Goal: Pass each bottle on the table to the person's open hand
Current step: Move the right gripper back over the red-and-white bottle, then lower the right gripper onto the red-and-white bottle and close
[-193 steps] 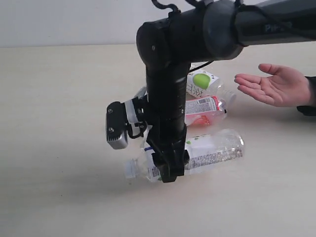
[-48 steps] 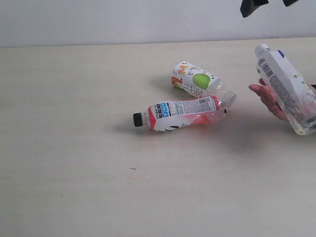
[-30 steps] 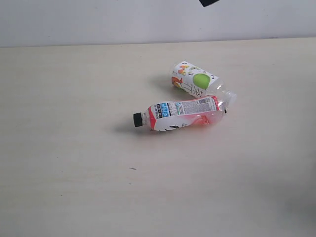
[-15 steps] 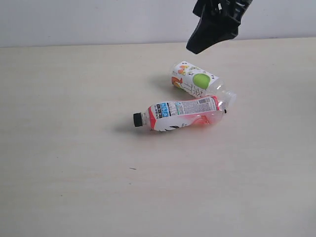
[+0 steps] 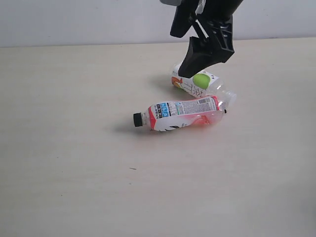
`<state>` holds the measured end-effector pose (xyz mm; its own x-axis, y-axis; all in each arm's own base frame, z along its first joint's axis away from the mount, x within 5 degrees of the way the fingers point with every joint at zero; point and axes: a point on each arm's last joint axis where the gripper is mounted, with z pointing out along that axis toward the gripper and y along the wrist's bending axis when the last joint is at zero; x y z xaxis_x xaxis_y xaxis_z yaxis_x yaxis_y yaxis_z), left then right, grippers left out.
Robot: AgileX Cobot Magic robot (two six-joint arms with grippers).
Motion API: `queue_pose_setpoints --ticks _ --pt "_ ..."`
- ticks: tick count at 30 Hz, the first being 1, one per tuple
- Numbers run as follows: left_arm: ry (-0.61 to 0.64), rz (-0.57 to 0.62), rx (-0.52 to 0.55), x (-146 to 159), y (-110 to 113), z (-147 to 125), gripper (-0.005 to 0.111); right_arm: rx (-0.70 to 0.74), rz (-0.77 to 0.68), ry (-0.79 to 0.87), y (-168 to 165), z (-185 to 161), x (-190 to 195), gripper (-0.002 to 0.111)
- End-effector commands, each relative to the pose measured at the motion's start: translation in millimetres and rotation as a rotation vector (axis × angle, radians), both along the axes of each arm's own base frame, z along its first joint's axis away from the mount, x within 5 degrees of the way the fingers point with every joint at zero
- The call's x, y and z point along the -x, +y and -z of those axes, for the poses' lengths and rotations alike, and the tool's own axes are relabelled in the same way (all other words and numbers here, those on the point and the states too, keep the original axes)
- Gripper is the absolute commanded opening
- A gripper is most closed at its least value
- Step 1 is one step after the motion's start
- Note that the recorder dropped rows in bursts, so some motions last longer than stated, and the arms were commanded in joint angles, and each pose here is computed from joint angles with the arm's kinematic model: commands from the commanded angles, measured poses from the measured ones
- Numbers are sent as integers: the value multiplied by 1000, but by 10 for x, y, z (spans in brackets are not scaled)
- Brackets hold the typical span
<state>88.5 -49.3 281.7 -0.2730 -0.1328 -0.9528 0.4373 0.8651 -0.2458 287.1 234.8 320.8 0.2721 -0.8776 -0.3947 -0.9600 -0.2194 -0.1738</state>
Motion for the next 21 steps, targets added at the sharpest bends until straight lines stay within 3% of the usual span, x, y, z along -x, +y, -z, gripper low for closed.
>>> queue_pose_setpoints --ticks 1,21 --pt "-17 -7 11 7 11 -11 1 9 -46 -13 65 13 56 81" --pt "-17 -7 11 7 11 -11 1 24 -51 -23 68 18 61 81"
